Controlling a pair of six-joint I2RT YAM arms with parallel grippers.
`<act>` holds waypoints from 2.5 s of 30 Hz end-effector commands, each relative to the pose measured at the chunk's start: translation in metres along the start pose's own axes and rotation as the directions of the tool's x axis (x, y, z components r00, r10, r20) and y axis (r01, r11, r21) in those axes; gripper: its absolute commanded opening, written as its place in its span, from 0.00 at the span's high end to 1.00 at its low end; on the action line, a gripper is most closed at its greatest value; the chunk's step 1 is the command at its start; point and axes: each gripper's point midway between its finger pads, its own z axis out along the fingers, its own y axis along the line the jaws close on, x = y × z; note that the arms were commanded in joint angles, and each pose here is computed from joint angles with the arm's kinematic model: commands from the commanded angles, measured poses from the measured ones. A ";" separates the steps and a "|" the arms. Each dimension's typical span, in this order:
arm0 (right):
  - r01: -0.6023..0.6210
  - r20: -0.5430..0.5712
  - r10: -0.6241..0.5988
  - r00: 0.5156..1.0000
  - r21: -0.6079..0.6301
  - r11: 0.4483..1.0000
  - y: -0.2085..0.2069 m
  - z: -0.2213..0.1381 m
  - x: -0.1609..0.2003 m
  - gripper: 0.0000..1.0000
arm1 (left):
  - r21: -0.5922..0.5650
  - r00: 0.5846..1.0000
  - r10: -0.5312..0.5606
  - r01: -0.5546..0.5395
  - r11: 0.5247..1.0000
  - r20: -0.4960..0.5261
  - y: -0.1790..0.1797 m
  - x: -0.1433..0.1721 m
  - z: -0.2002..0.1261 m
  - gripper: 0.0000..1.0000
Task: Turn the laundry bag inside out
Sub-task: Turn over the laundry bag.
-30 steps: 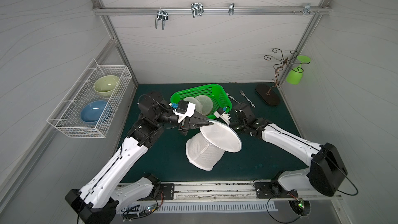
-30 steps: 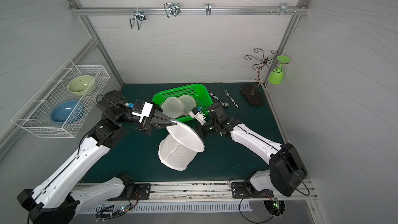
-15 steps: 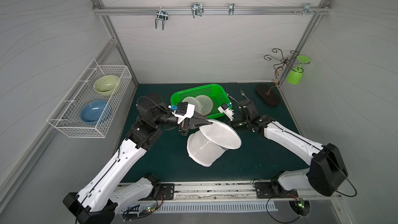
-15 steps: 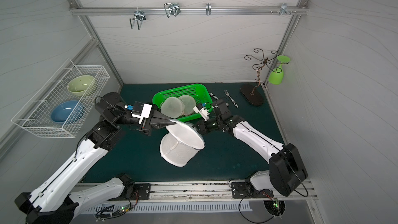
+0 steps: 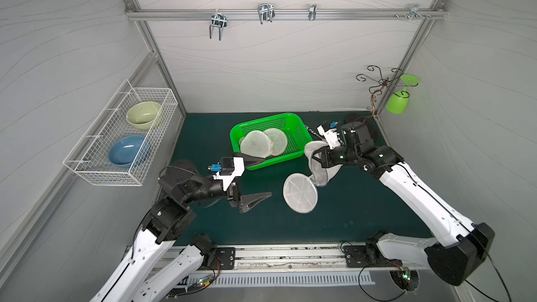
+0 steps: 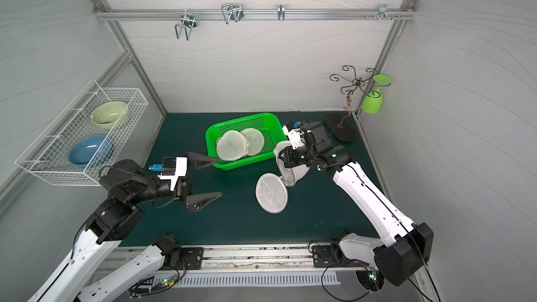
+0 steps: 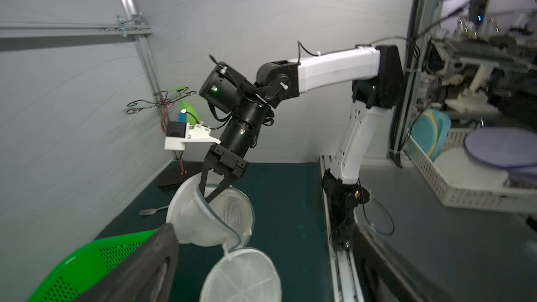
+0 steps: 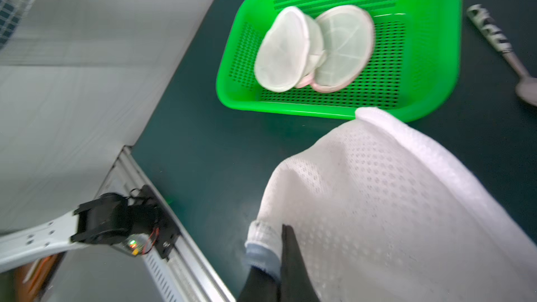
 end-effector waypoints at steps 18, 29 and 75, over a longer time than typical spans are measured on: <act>-0.114 -0.154 0.110 0.982 -0.015 0.993 0.049 -0.016 0.019 1.00 | -0.423 0.696 -0.624 0.476 0.771 -0.356 0.056 0.158 0.077 0.07; -0.024 -0.157 -0.007 0.988 -0.193 0.981 0.088 -0.027 0.017 1.00 | -0.309 0.700 -0.534 0.436 0.845 -0.473 0.057 0.186 0.116 0.03; 0.230 0.130 -0.245 0.961 0.117 0.966 -0.018 0.025 0.035 0.04 | -0.378 0.675 -0.565 0.424 0.823 -0.475 0.069 0.159 0.135 1.00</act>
